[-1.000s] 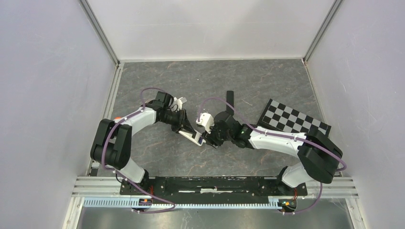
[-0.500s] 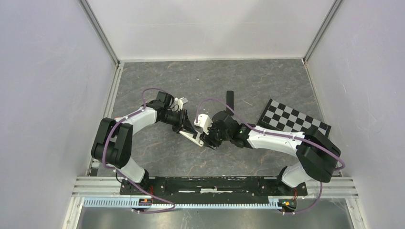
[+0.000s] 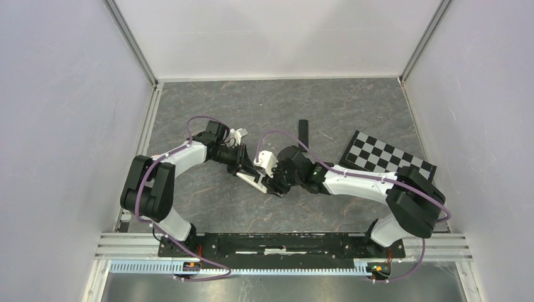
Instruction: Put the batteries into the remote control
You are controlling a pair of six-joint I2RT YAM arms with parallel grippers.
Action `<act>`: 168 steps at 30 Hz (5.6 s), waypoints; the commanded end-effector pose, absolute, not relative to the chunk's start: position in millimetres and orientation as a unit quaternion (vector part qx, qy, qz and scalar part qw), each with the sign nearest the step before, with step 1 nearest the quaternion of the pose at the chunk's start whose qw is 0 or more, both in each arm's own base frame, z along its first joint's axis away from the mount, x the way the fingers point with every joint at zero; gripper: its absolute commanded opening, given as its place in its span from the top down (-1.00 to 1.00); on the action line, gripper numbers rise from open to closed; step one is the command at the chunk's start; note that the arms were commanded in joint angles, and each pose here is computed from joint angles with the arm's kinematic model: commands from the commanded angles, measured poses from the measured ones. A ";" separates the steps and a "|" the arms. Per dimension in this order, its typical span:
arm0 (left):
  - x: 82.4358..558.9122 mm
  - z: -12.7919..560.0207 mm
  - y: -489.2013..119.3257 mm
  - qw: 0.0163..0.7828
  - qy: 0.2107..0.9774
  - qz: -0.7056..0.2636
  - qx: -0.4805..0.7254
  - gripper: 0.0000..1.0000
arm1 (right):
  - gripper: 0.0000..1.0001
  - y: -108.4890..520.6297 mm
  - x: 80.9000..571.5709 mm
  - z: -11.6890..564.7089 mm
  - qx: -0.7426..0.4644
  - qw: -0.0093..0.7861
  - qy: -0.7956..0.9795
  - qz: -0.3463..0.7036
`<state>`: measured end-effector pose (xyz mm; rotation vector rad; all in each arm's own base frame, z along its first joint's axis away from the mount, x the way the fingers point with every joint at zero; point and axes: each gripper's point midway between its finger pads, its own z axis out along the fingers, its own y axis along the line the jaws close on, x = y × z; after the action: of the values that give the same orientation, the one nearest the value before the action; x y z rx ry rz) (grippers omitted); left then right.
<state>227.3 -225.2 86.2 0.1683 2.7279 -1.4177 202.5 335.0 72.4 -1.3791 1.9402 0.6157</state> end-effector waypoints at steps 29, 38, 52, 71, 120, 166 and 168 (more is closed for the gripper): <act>205.7 127.8 -238.5 0.047 0.836 -0.530 0.131 0.96 | 0.09 350.1 223.1 83.8 -0.490 0.345 0.761 0.250; 201.9 122.8 -236.5 0.035 0.841 -0.524 0.130 0.96 | 0.07 345.0 223.5 73.2 -0.495 0.324 0.771 0.237; 199.6 120.9 -239.3 0.024 0.840 -0.526 0.131 0.96 | 0.04 349.4 228.4 67.3 -0.479 0.320 0.783 0.236; 212.6 62.1 -225.6 0.027 0.901 -0.426 0.074 0.96 | -0.06 355.7 224.4 46.1 -0.450 0.323 0.789 0.264; 210.5 51.2 -213.7 0.088 0.914 -0.397 0.011 0.96 | -0.55 294.0 241.0 55.0 -0.144 0.263 0.920 0.252; 205.2 63.6 -224.2 0.108 0.885 -0.453 -0.011 0.96 | 0.26 328.3 168.1 -1.6 0.058 0.043 0.909 0.410; 204.0 64.7 -225.4 0.108 0.882 -0.460 -0.006 0.96 | 0.26 328.3 166.1 -4.7 0.060 0.037 0.909 0.411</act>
<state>199.1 -218.7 51.8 -0.0381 2.6630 -1.2958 177.0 337.0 19.1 0.1457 2.7205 1.3219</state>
